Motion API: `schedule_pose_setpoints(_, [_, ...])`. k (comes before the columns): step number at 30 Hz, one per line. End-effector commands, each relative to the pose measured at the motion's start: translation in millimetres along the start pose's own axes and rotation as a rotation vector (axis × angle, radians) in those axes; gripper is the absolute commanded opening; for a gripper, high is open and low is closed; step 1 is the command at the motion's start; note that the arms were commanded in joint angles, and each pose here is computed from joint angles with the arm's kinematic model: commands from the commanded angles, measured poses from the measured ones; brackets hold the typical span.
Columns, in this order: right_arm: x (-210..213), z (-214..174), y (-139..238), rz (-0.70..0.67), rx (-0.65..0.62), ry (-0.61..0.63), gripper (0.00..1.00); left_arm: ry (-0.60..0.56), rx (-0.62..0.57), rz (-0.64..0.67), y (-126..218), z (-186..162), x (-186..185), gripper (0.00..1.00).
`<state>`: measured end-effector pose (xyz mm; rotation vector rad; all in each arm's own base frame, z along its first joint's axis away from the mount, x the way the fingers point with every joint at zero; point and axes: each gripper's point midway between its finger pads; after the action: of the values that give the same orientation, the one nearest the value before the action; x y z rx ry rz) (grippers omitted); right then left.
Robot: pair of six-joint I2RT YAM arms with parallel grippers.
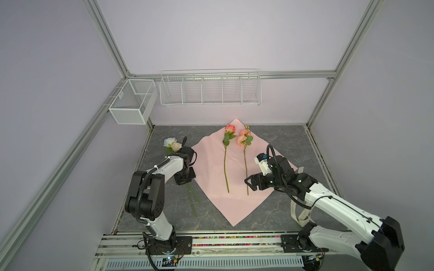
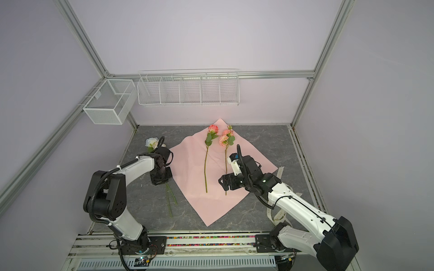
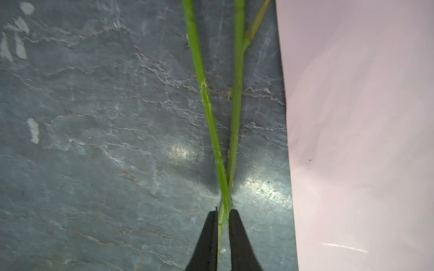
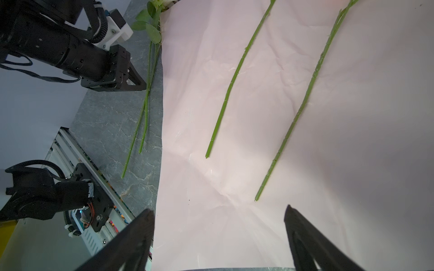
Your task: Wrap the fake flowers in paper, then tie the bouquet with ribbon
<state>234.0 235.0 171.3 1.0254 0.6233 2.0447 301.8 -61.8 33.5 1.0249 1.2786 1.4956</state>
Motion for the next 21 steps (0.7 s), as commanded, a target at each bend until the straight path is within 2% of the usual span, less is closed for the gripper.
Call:
schedule_pose_setpoints(1, [-2,2,3,-0.014,-0.009,-0.005,0.90,0.008,-0.002,0.015,2,-1,8,0.13])
schedule_pose_setpoints(3, [-2,2,4,-0.016,-0.009,-0.004,0.90,0.014,-0.010,0.006,3,2,9,0.22])
schedule_pose_setpoints(4, [-2,3,4,-0.016,-0.010,-0.005,0.90,0.019,-0.015,0.001,4,5,10,0.23])
schedule_pose_setpoints(13, [-3,4,-2,-0.025,0.003,-0.010,0.89,0.101,-0.068,-0.084,11,50,26,0.28])
schedule_pose_setpoints(21, [8,19,-9,0.009,0.002,-0.021,0.89,0.105,-0.070,-0.103,4,79,19,0.29])
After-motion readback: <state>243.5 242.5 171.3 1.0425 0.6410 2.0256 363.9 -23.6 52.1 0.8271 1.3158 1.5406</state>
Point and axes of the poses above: each gripper's point midway between its finger pads, its own y axis back along the fingers, its own x axis along the line the jaws close on, z = x × y, and after that the axes turned 5 degrees about -y, right-handed
